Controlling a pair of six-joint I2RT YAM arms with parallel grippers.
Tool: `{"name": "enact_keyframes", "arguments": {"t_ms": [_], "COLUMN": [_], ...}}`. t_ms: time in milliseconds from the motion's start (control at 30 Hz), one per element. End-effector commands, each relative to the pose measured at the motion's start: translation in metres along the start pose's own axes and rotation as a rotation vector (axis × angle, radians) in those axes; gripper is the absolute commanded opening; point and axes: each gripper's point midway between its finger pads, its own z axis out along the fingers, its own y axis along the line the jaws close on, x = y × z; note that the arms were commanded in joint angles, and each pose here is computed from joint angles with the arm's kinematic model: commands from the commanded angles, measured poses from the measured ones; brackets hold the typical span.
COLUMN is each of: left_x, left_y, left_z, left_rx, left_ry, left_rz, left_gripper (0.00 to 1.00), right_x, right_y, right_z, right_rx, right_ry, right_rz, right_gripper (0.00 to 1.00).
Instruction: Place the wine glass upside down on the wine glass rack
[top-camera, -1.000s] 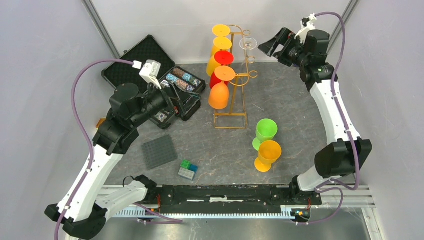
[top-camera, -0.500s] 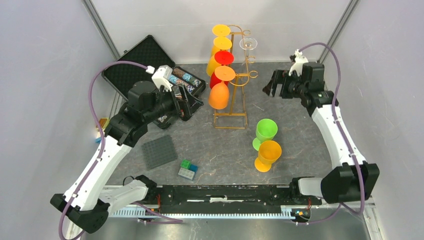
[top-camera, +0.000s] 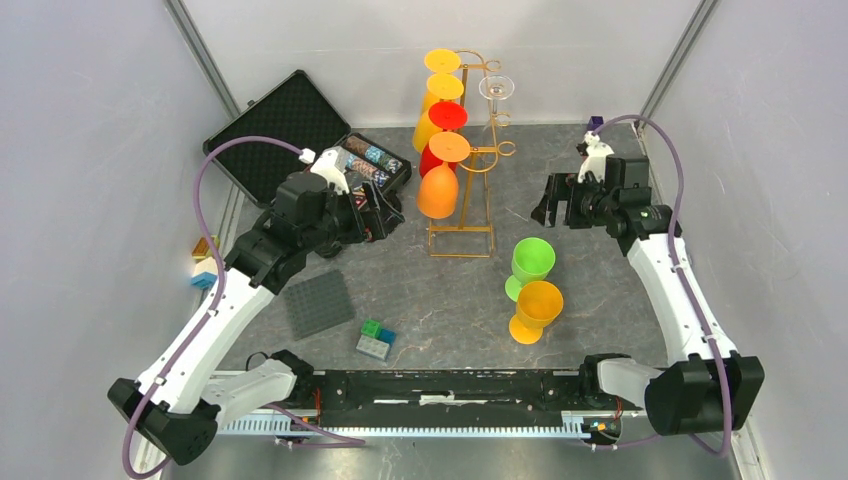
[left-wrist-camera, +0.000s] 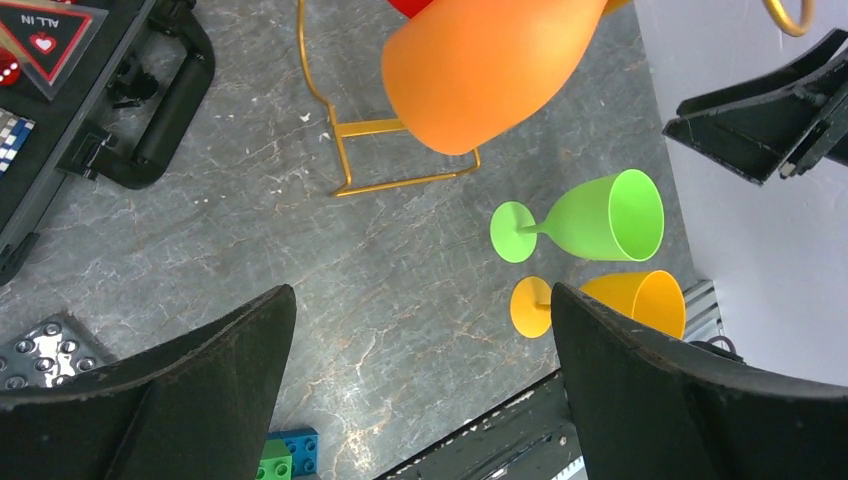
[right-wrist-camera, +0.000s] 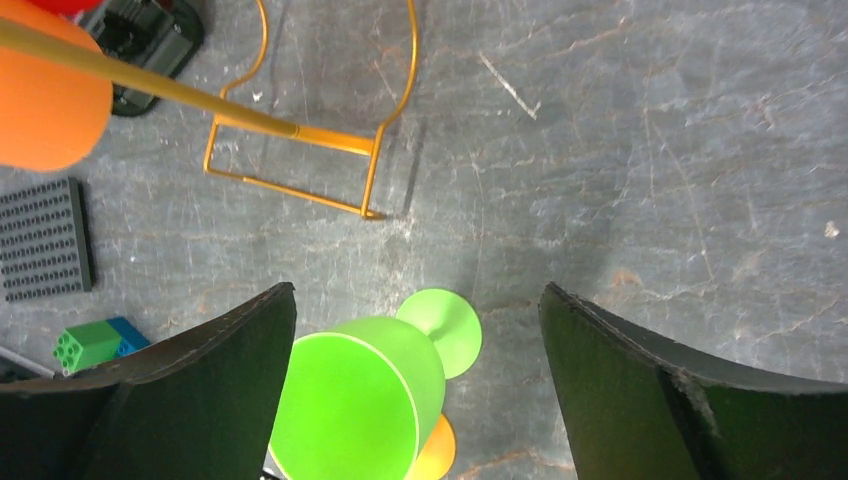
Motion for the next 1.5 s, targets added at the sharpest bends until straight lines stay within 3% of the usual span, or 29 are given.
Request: {"name": "enact_keyframes", "arguments": {"t_ms": [0, 133, 233, 367, 633, 967, 1467], "left_x": [-0.004, -0.003, -0.003, -0.001, 0.000, 0.000, 0.016], "left_y": [0.004, 0.004, 0.005, 0.006, 0.005, 0.004, -0.007], "left_z": [0.000, 0.003, 0.006, 0.010, 0.011, 0.010, 0.013], "left_rx": [-0.030, -0.034, -0.038, -0.045, -0.042, -0.036, 0.021], "left_ry": [-0.029, -0.021, -0.013, -0.001, 0.001, 0.002, 0.120], "left_rz": [-0.041, -0.045, -0.049, -0.056, -0.065, -0.067, -0.052], "left_gripper": [1.00, 1.00, 1.00, 1.00, 1.00, 1.00, 1.00], "right_x": [0.029, 0.052, 0.067, 0.090, 0.101, 0.084, 0.057], "right_y": [0.002, 0.005, 0.005, 0.005, 0.001, 0.005, 0.032], "right_z": [-0.005, -0.004, -0.003, 0.003, 0.014, 0.020, 0.018], "right_rx": [-0.034, -0.068, -0.076, -0.080, -0.068, -0.084, -0.180], "right_ry": [0.085, 0.168, 0.208, 0.279, 0.325, 0.294, 0.238], "right_rz": [-0.036, -0.043, -0.040, -0.041, -0.067, -0.086, -0.085], "right_gripper": [0.92, 0.81, 0.80, 0.70, 0.34, 0.01, 0.00]}}
